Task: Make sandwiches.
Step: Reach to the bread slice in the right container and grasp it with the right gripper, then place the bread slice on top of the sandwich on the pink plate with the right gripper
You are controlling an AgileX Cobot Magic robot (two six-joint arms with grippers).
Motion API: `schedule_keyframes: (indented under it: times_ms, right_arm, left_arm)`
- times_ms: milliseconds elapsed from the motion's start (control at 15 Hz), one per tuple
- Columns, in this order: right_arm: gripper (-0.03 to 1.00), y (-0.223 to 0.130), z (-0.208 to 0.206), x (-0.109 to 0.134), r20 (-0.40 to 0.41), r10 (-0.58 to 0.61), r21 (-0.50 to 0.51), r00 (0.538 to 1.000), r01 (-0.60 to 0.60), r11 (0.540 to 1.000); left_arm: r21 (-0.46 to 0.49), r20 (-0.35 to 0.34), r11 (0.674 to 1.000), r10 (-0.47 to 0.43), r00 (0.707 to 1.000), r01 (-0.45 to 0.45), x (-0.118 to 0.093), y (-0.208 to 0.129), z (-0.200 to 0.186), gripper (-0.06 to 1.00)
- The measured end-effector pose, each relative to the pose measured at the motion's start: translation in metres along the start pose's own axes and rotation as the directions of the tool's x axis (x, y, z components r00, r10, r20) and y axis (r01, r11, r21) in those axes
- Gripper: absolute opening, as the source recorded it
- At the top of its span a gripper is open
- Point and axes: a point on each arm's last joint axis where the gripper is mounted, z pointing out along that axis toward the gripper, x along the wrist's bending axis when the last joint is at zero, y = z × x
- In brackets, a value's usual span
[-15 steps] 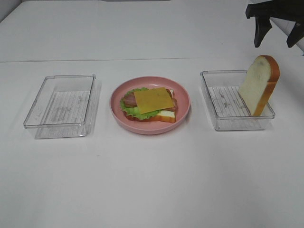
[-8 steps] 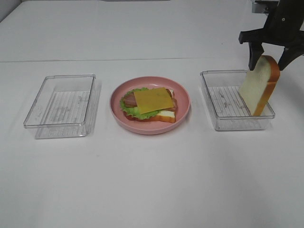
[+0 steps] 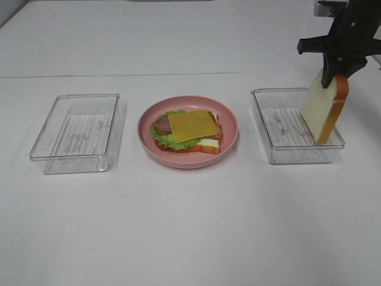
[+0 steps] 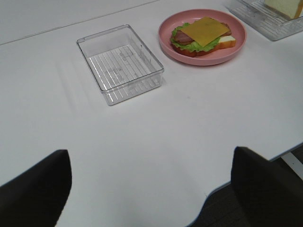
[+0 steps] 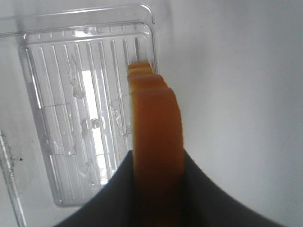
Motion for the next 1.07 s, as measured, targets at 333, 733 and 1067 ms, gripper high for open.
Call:
schedule_keyframes:
  times_ms: [333,733,1067]
  right_arm:
    - [0.19,-0.016,-0.074,0.018,-0.205,0.003,-0.133,0.979,-0.031,0.991]
    - [0.19,-0.057,-0.075,0.038,-0.474,-0.015,-0.067,0.881,-0.019,0.998]
    - [0.19,-0.083,-0.030,0.056,-0.727,0.037,-0.017,0.686,-0.072,0.997]
  left_arm:
    - [0.000,0.000,1.000,0.000,1.000,0.000,0.000,0.000,0.000,0.86]
    - [0.000,0.000,1.000,0.000,1.000,0.000,0.000,0.000,0.000,0.86]
    - [0.000,0.000,1.000,0.000,1.000,0.000,0.000,0.000,0.000,0.86]
